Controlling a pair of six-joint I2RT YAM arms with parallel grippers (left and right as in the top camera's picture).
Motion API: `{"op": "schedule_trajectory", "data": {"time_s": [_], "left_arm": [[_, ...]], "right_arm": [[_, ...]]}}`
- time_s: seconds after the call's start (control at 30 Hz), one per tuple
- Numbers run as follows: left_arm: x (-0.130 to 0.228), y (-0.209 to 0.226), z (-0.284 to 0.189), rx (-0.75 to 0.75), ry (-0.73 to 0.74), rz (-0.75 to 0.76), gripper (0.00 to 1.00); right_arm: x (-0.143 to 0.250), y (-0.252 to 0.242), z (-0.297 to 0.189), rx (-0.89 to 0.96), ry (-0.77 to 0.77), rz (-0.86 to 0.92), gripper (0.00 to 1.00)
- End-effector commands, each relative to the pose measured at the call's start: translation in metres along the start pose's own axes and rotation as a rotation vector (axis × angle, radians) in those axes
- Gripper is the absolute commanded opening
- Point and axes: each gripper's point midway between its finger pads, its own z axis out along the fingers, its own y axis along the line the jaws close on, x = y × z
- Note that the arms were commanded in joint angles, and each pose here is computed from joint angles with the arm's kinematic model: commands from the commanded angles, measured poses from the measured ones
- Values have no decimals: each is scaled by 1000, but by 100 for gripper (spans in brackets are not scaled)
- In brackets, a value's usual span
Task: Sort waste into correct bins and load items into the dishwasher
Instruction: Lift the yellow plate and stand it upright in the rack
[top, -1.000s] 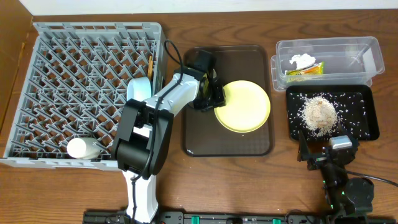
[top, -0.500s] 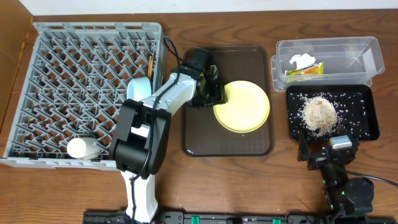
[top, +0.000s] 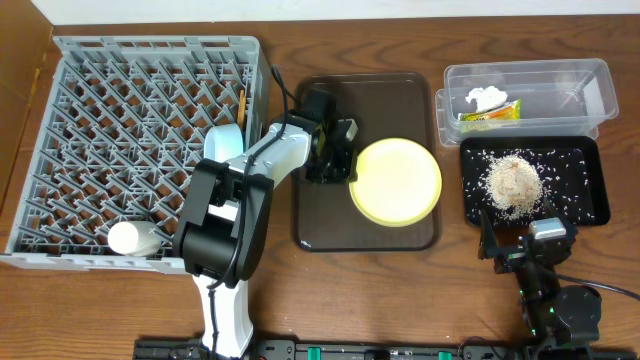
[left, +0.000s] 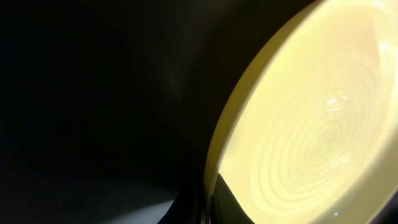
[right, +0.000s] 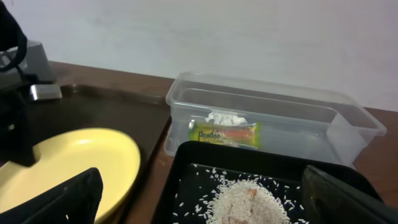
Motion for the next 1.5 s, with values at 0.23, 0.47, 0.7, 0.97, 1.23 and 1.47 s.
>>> {"op": "schedule_trajectory", "data": {"time_s": [0.23,0.47,0.7,0.97,1.23,1.47], "left_arm": [[-18,3,-135,-5,-243,-50,8],[-12,34,-257,-106,-558,-176,8],[21,122,-330,-222,-728,-451,8],[53,213,-374,-383,-840,-602,7],[80,258,-386,-720,-762,-629,7],[86,279,-404,-871,-771,-646,7]], "right_arm": [[1,-1,0,5,1,12,99],[1,-1,0,5,1,12,99],[1,-1,0,5,1,12,99],[1,-1,0,5,1,12,99],[1,-1,0,5,1,12,99],[1,-1,0,5,1,12,99]]}}
